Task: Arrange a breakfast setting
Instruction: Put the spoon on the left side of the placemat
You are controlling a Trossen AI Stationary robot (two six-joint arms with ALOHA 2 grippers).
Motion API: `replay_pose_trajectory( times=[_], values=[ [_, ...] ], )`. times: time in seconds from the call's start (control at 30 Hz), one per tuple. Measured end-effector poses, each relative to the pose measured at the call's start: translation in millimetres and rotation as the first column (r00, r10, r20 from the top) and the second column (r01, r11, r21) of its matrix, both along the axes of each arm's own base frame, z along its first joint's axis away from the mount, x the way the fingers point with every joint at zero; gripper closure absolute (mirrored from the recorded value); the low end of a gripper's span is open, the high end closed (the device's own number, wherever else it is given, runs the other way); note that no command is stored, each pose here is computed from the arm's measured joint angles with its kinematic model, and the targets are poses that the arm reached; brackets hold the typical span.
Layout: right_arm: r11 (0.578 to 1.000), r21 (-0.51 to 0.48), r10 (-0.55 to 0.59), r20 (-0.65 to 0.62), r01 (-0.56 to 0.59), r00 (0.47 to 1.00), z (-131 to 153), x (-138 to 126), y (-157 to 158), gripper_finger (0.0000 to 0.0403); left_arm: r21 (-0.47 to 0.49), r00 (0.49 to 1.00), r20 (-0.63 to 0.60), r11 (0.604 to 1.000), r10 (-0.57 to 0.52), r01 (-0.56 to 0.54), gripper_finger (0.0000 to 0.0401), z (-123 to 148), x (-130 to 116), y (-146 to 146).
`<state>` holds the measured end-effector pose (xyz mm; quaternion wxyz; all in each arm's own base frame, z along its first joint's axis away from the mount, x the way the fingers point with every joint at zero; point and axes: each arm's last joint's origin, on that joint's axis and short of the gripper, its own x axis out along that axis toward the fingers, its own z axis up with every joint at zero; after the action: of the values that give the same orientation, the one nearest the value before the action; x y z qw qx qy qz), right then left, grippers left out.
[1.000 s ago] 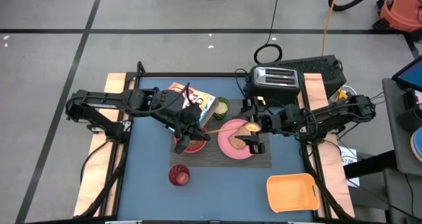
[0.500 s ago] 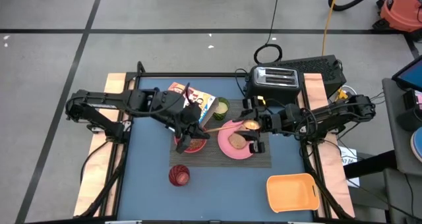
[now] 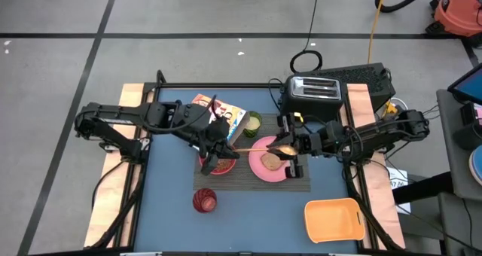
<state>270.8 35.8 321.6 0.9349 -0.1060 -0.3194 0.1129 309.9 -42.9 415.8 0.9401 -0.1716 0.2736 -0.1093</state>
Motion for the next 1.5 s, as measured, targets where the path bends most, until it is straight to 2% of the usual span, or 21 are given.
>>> replay_pose_trajectory(
  times=[0.23,0.43,0.6,0.73,0.9,1.03,1.13,1.33,1.5],
  values=[
    [1.0,0.022,-0.001,-0.012,0.001,1.0,0,0,-1,0.0386,-0.001,1.0,-0.005,1.0,0.011,-0.011,0.0376,0,0,1],
    [0.995,0.098,-0.028,-0.046,0.032,0.999,-1,2,-2,0.0386,0.004,1.0,-0.009,1.0,0.011,-0.011,0.0372,-1,0,1],
    [0.99,0.143,-0.004,-0.072,0.015,0.997,-3,2,-2,0.0386,-0.003,1.0,-0.011,1.0,0.013,-0.013,0.0371,-1,0,1],
    [0.98,0.195,-0.008,-0.101,0.028,0.995,-4,4,-3,0.0386,-0.017,0.999,-0.03,0.999,0.036,-0.036,0.0347,-2,0,1],
    [0.973,0.219,-0.035,-0.164,0.071,0.986,-9,7,-4,0.0386,0.04,0.995,-0.064,0.996,0.077,-0.075,0.0281,-6,-2,3],
    [0.952,0.285,-0.044,-0.241,0.114,0.97,-14,10,-6,0.0386,0.102,0.994,-0.052,0.99,0.101,-0.095,0.0244,-6,-2,4],
    [0.936,0.309,-0.066,-0.32,0.17,0.945,-20,12,-7,0.0386,0.119,0.992,-0.043,0.986,0.122,-0.116,0.0235,-6,-2,5],
    [0.913,0.356,-0.041,-0.404,0.198,0.914,-28,15,-13,0.0386,0.176,0.99,-0.039,0.976,0.137,-0.128,0.0233,-9,2,6],
    [0.897,0.386,-0.019,-0.452,0.214,0.892,-33,17,-20,0.0383,0.203,0.986,-0.098,0.973,0.136,-0.114,0.0233,-26,17,4]
  ],
)
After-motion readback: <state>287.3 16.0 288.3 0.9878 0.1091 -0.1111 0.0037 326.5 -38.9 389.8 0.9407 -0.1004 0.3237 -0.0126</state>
